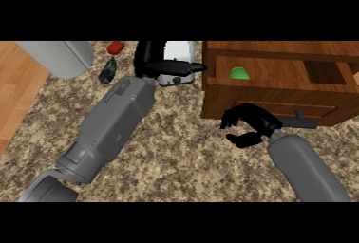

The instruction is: Pick up the cup, place it into the drawer and close the drawer

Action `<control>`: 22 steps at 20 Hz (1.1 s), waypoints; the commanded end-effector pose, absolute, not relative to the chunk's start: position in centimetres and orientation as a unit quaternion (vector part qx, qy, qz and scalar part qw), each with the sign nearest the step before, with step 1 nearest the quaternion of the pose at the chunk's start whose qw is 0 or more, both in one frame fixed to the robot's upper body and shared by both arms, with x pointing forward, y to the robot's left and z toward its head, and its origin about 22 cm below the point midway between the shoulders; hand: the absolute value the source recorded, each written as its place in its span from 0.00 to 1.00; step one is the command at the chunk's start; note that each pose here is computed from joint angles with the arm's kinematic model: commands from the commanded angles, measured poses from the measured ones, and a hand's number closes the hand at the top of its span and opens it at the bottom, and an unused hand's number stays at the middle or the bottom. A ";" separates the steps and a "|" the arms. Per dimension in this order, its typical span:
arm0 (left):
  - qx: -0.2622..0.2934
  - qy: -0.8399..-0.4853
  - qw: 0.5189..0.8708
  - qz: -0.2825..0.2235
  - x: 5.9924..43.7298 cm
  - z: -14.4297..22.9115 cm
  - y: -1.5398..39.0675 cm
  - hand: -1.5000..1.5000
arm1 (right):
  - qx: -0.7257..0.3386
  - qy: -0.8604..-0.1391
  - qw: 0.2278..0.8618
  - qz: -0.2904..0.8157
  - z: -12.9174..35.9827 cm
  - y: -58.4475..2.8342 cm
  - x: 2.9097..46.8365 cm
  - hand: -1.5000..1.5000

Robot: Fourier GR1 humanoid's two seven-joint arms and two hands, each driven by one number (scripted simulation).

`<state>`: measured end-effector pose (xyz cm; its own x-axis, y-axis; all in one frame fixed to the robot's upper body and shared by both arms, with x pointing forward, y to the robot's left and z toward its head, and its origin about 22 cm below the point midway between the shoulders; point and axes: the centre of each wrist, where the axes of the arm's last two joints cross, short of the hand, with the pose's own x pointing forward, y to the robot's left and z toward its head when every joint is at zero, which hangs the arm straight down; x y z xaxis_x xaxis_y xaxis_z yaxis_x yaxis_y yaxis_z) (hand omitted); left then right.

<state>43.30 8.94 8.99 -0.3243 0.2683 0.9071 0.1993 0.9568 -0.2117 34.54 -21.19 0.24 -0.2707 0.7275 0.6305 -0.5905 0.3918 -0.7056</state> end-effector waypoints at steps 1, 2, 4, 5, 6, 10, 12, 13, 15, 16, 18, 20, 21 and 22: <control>-0.157 -0.807 0.569 0.032 42.8 8.1 11.3 0.00 | -0.079 -0.581 0.606 0.537 -1.1 -24.5 36.5 1.00; -0.153 -0.813 0.560 0.036 42.5 7.5 11.1 0.00 | -0.078 -0.609 0.604 0.508 -0.2 -23.2 37.7 1.00; -0.155 -0.809 0.566 0.031 42.1 6.6 11.5 0.00 | -0.079 -0.630 0.598 0.489 1.0 -23.5 39.2 1.00; -0.161 -0.810 0.563 0.035 42.7 7.8 13.4 0.00 | -0.091 -0.629 0.597 0.489 0.6 -25.0 39.1 1.00; -0.160 -0.811 0.562 0.031 42.2 7.1 13.4 0.00 | -0.104 -0.640 0.600 0.469 0.9 -25.5 39.4 1.00; -0.160 -0.809 0.565 0.032 42.1 6.9 14.5 0.00 | -0.125 -0.673 0.594 0.423 5.2 -26.4 42.4 1.00; -0.167 -0.807 0.565 0.027 41.9 6.8 14.9 0.00 | -0.152 -0.674 0.596 0.409 6.7 -27.2 43.1 1.00; -0.164 -0.807 0.566 0.021 41.8 6.6 15.4 0.00 | -0.158 -0.677 0.604 0.390 6.9 -28.7 43.0 1.00; -0.171 -0.808 0.564 0.020 42.0 7.1 16.1 0.00 | -0.155 -0.683 0.606 0.377 8.3 -29.6 43.3 1.00; -0.166 -0.807 0.567 0.021 41.8 6.5 16.5 0.00 | -0.152 -0.688 0.606 0.369 8.6 -28.7 43.7 1.00; -0.177 -0.803 0.568 0.014 41.7 6.5 15.7 0.00 | -0.154 -0.687 0.603 0.374 10.4 -29.8 44.0 1.00; -0.171 -0.807 0.566 0.012 41.7 6.7 16.6 0.00 | -0.149 -0.691 0.609 0.359 10.1 -29.6 43.9 1.00; -0.185 -0.802 0.568 0.010 41.5 6.5 15.9 0.00 | -0.148 -0.693 0.604 0.364 10.6 -29.6 44.0 1.00; -0.180 -0.809 0.560 0.005 41.6 6.9 16.0 0.00 | -0.148 -0.695 0.604 0.360 11.1 -30.3 44.0 1.00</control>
<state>41.71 15.83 6.72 -0.2993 0.2985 0.9063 0.2671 0.9381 -0.2207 40.76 -27.69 2.92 -0.2004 0.5630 0.8018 -0.4753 0.6598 -0.5821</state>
